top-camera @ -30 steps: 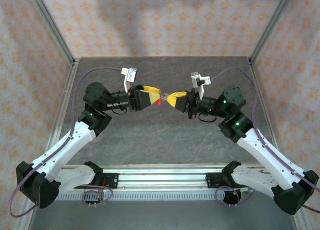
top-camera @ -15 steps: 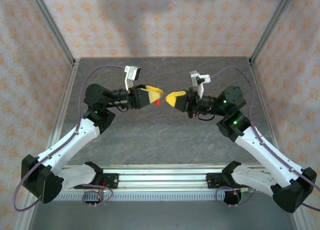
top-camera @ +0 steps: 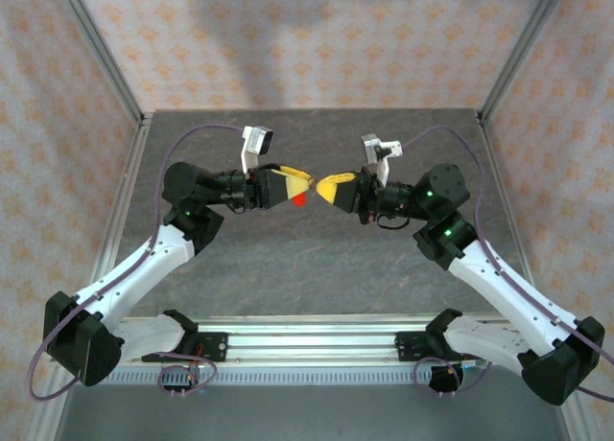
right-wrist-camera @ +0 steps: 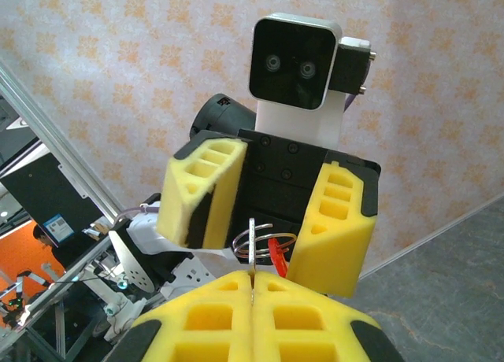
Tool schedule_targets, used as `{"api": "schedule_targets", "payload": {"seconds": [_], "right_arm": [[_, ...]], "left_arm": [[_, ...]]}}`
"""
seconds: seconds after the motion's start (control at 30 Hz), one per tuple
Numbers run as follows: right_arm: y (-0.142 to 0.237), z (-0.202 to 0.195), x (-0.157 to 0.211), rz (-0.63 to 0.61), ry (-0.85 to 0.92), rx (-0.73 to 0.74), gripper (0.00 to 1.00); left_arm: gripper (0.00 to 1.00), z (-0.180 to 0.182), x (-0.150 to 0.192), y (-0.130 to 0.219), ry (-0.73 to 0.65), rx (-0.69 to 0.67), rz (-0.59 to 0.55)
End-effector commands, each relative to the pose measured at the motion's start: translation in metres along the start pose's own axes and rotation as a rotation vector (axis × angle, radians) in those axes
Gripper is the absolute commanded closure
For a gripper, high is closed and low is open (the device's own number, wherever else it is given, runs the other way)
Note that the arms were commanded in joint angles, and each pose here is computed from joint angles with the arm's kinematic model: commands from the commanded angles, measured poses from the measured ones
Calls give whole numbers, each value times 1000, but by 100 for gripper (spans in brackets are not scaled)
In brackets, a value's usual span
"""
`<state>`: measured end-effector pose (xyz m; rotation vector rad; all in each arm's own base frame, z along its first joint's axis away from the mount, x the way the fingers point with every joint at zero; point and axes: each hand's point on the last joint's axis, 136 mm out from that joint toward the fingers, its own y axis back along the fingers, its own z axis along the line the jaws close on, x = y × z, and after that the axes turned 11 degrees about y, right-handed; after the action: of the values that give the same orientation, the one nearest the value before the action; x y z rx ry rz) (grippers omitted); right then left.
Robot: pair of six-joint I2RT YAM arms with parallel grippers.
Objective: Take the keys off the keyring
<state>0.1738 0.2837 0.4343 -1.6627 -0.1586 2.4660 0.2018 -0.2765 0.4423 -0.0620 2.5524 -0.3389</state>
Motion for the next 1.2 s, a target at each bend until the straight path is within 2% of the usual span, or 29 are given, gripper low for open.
{"api": "schedule_targets", "payload": {"seconds": [0.0,0.37,0.7,0.87,1.17], "right_arm": [[2,10,-13,-38,45,-32,100],[3,8,-11,-39,42,-16,100],[15,2,-8,-63,125,93,100],[13,7,5,-26,177,117,100],[16,7,13,-47,240,185,100]], "left_arm": [[64,-17,4,-4,-54,48,39],[84,-21,1,-5,-72,52,31],[100,-23,-6,-2,-95,54,-22],[100,-26,-13,0,-103,69,-62],[100,-32,-19,1,-100,117,-91]]}}
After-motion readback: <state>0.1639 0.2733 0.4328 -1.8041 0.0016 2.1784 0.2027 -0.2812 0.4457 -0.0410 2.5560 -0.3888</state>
